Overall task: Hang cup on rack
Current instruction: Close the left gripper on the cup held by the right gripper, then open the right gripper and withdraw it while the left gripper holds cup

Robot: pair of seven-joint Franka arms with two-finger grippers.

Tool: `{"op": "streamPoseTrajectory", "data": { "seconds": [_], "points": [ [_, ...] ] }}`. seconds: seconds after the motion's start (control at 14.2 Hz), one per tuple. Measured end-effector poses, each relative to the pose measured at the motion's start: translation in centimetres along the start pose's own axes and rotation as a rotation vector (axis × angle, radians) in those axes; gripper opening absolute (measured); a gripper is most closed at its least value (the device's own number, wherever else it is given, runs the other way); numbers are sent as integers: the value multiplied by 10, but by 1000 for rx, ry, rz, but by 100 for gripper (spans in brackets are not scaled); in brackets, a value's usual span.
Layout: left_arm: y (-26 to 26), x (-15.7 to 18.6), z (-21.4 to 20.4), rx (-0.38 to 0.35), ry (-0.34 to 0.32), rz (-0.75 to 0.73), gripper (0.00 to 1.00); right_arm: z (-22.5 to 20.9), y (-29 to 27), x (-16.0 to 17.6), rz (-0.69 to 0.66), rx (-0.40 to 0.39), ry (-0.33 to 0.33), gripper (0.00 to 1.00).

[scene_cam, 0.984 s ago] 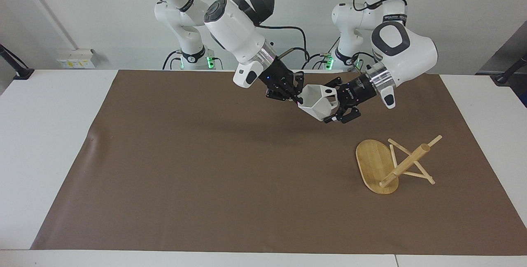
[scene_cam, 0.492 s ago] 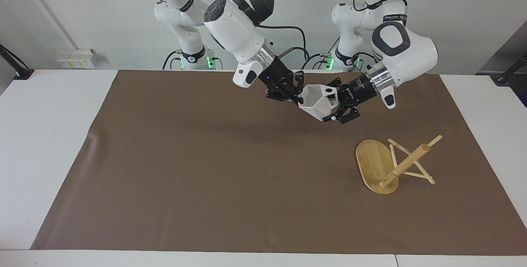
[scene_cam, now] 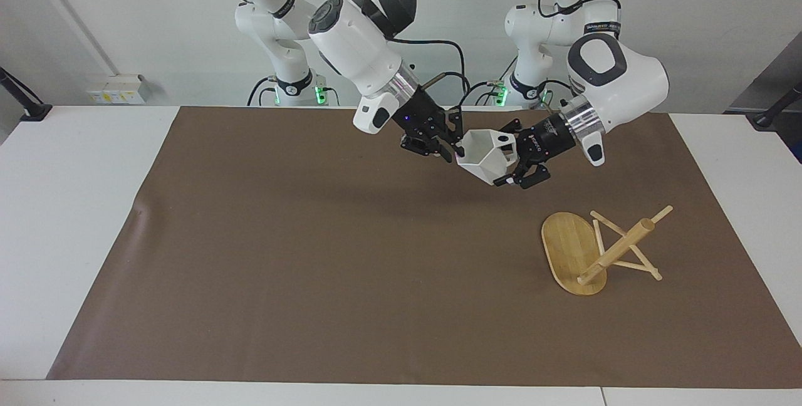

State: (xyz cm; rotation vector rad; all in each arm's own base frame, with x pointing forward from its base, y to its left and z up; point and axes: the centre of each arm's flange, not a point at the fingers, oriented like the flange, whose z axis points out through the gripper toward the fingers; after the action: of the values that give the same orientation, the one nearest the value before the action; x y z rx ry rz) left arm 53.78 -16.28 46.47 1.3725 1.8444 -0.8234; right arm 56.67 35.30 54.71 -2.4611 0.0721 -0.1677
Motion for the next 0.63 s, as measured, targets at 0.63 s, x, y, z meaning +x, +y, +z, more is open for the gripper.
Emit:
{"op": "streamPoseTrajectory", "data": {
  "seconds": [0.63],
  "points": [
    [22, 34, -11, -204, 104, -198, 71, -7, 7, 8, 12, -4, 17, 100]
  ]
}}
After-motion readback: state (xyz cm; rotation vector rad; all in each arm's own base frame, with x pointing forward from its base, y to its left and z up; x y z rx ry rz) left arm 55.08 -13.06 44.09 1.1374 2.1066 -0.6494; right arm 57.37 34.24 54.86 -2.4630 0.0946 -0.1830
